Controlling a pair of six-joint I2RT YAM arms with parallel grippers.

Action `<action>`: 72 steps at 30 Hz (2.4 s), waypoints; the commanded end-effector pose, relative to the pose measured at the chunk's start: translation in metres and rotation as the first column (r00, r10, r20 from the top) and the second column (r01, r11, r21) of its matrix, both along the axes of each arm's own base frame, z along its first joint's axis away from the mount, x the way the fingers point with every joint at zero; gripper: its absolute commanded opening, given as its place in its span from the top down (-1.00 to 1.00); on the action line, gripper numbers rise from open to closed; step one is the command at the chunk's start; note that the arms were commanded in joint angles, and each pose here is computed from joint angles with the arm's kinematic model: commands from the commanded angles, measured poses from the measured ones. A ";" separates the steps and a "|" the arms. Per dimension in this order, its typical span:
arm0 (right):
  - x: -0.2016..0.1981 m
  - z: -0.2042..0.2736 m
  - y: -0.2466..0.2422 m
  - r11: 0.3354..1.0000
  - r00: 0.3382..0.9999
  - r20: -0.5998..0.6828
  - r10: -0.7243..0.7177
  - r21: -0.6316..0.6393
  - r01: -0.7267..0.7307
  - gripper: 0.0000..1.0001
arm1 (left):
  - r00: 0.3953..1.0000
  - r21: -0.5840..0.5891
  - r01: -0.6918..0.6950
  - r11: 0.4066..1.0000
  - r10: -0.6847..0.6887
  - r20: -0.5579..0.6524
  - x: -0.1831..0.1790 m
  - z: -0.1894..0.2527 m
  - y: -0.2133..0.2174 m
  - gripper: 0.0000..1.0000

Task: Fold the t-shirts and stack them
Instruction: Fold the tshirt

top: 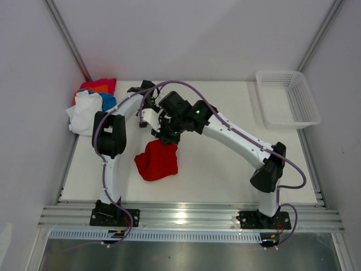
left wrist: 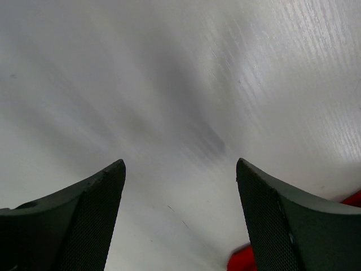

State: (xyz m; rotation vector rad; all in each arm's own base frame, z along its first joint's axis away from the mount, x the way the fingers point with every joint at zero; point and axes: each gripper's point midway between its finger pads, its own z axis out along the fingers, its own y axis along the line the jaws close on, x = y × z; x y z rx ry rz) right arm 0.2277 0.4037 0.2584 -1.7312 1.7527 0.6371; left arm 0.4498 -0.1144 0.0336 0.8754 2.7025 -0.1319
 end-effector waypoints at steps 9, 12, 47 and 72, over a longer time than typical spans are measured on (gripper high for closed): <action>0.040 -0.095 0.029 0.989 0.998 0.054 0.041 -0.146 -0.032 1.00 | 0.823 -0.372 -0.210 0.904 0.369 0.432 0.040 0.190 0.054 -0.62; 0.041 -0.105 0.035 0.986 0.997 0.047 0.054 -0.161 -0.046 1.00 | 0.791 -0.373 -0.209 0.904 0.381 0.480 0.033 0.222 0.066 -0.63; 0.120 -0.152 0.073 0.983 0.784 0.610 -0.116 -0.042 0.179 -0.55 | 0.833 -0.372 -0.203 0.906 0.359 0.420 0.019 0.202 0.070 -0.63; 0.072 -0.286 0.008 0.907 0.541 0.836 0.091 -0.294 0.302 -0.99 | 0.826 -0.353 -0.206 0.913 0.356 0.438 -0.003 0.212 0.074 -0.63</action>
